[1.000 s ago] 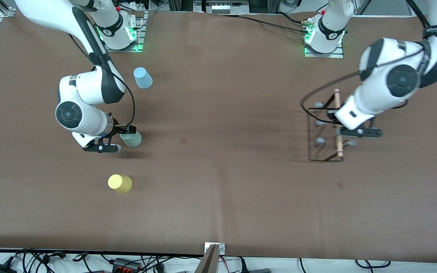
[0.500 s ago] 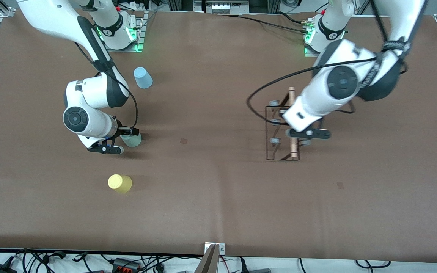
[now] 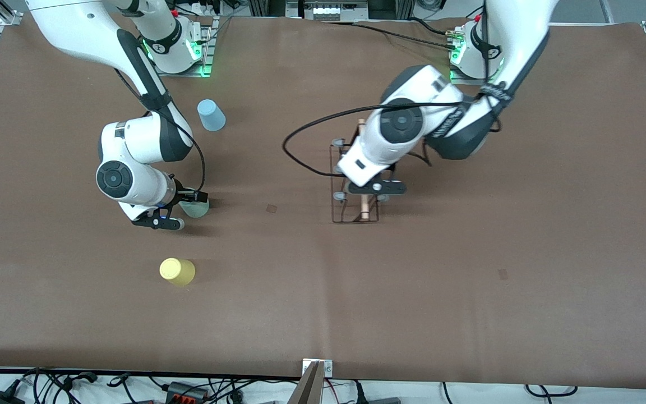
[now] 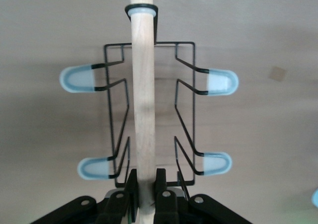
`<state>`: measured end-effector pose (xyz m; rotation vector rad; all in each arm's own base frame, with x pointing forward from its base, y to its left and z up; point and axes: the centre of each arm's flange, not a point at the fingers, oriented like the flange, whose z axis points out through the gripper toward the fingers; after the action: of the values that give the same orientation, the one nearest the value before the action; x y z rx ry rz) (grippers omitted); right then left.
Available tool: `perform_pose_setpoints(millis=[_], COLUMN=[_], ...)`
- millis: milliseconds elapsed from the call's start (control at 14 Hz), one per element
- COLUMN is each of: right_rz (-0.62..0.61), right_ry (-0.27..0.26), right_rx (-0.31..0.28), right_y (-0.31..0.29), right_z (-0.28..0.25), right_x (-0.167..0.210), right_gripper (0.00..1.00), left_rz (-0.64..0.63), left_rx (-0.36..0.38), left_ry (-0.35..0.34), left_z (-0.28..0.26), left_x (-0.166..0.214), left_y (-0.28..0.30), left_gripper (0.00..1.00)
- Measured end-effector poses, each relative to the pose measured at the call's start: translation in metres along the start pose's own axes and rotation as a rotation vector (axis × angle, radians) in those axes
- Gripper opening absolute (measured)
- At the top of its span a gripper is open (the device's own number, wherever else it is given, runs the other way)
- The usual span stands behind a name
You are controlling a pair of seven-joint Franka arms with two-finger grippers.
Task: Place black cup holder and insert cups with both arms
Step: 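Set the holder down with the left gripper while the right gripper lifts the cup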
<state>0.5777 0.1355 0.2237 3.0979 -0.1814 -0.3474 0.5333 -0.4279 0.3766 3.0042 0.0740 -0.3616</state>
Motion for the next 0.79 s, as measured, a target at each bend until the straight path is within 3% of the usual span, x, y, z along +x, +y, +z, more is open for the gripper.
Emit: perform_pose_setpoints(millis=[357,571,786], right_rz=[0.004,0.004,0.0], right_ry=[-0.008,0.005,0.012], right_rx=[-0.002,0.003,0.007], right_y=[0.0,0.0,-0.004], right_z=[0.005,-0.001,-0.032], right_x=[0.0,0.004,0.015], right_gripper=[0.97,0.66,0.66], left_rz=[0.005,0.01,0.013], left_rx=[-0.078,-0.092,-0.094], left_ry=[0.034,0.03,0.024], left_z=[0.024,0.039,0.047], left_x=[-0.006,-0.005,-0.005], left_y=[0.042,0.05,0.052], left_gripper=[0.16,0.16,0.16])
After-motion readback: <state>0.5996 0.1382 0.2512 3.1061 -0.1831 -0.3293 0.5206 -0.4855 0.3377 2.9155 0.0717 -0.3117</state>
